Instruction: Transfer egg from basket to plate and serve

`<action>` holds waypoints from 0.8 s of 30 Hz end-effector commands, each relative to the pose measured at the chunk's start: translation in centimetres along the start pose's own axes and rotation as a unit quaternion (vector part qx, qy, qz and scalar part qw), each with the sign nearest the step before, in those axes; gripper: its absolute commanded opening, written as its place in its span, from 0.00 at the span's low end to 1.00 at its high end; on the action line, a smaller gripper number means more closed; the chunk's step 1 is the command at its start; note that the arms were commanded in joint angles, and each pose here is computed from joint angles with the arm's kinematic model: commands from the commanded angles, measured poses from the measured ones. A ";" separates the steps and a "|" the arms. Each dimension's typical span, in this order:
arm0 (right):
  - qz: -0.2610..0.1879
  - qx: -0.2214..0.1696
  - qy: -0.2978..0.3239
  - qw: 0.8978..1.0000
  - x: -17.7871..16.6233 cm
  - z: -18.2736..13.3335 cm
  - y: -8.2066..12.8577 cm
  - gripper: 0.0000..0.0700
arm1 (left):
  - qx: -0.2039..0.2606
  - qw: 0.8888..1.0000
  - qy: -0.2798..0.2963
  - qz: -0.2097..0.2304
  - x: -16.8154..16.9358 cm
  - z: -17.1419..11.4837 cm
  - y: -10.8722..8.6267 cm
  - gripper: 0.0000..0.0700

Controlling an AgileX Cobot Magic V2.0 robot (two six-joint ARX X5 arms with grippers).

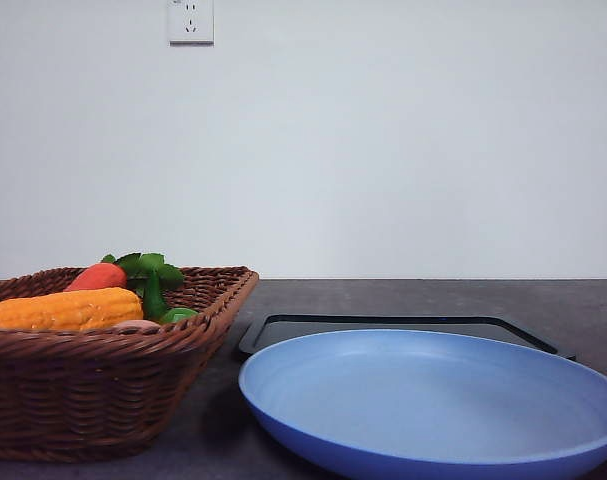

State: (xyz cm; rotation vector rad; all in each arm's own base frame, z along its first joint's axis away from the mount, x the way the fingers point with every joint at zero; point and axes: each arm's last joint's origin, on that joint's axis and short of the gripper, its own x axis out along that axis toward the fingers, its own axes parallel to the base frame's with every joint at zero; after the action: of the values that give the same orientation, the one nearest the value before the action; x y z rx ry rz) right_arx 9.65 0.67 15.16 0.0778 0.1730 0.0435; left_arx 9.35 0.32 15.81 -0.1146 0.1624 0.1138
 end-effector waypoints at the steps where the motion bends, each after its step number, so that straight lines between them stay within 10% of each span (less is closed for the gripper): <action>1: 0.000 0.012 -0.007 1.000 0.0 0.1 0.0 0.00 | -0.011 1.000 0.011 -0.001 0.2 -0.7 0.1 0.00; 10: 0.001 0.086 -0.007 0.996 0.0 0.1 0.0 0.00 | -0.153 0.988 0.009 -0.036 0.2 -0.5 -0.2 0.00; 24: 0.037 0.112 -0.007 0.993 -1.3 3.9 0.5 0.00 | -0.148 0.985 0.059 -0.069 -0.4 1.6 -0.6 0.00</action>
State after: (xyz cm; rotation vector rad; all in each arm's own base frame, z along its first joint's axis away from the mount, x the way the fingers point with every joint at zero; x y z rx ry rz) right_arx 9.08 0.82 18.69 0.2919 0.1695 0.0957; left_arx 9.34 -0.15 16.56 -0.4240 0.2867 0.0031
